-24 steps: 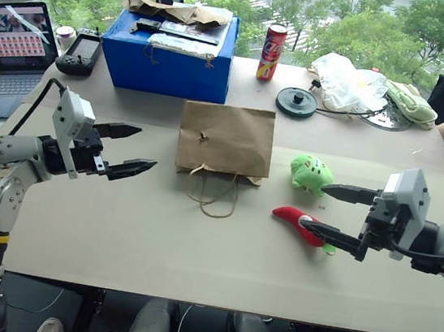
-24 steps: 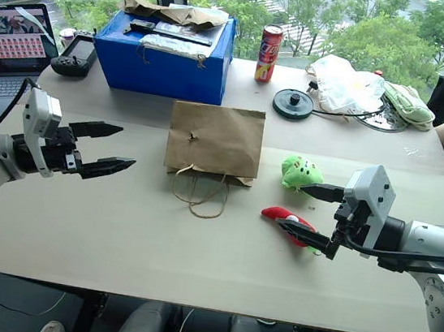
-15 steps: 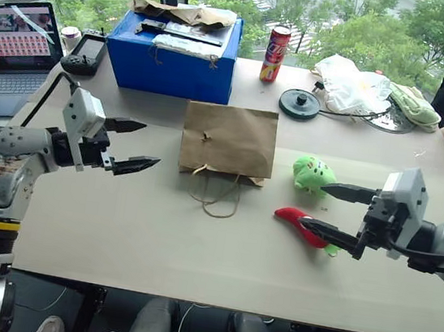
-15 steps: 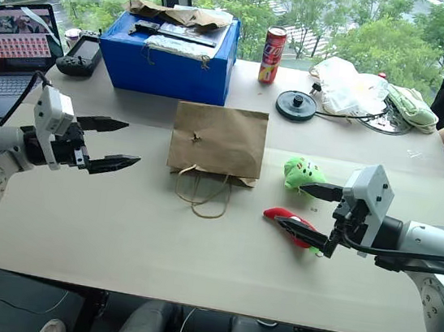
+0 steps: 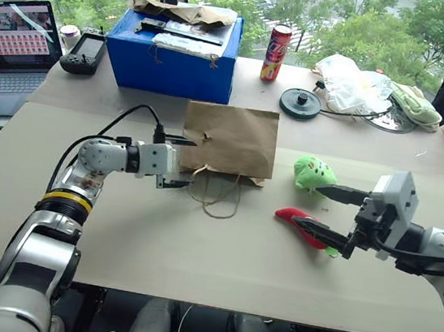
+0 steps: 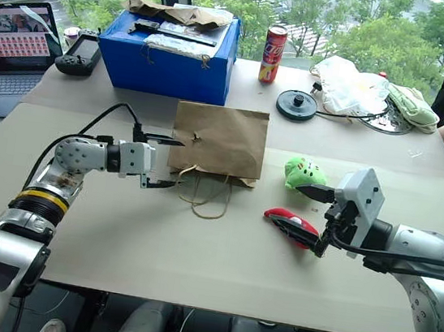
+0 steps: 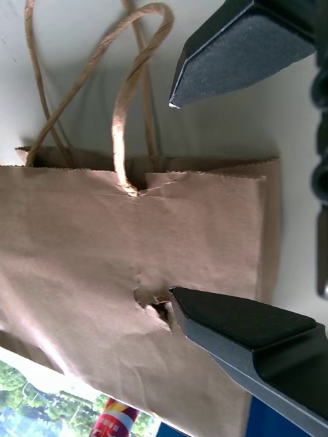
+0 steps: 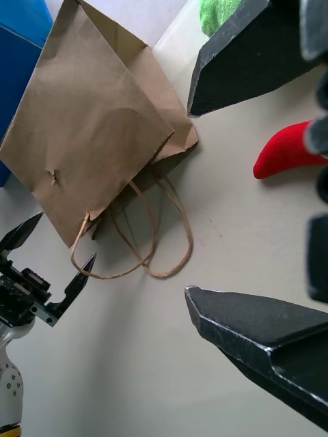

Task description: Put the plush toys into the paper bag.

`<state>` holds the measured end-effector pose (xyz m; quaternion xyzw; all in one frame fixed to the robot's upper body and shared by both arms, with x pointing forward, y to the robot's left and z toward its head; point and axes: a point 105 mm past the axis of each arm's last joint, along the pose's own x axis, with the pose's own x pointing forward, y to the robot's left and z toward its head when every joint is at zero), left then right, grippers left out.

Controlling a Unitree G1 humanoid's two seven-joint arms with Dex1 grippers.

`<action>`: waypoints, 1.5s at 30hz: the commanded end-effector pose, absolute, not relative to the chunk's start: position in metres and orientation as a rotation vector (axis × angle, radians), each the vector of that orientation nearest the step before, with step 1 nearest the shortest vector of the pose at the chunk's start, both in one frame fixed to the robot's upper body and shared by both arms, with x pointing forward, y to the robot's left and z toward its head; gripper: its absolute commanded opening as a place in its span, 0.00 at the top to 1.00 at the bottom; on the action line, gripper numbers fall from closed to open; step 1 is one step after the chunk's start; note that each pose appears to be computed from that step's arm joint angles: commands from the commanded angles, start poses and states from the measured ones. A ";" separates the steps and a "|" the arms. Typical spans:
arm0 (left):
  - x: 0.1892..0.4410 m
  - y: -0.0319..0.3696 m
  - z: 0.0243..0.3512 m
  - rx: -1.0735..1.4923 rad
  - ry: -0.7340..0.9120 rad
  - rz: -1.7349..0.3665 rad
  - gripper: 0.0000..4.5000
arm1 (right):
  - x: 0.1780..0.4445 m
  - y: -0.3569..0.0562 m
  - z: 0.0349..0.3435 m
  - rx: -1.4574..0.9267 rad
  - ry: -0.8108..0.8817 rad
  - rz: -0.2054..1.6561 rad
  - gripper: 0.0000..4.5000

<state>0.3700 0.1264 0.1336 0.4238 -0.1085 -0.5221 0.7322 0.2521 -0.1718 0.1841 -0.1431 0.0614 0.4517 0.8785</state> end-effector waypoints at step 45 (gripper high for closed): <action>0.330 0.119 0.228 0.377 -0.315 -1.190 0.99 | 0.273 -0.093 0.174 -0.208 0.084 0.900 0.00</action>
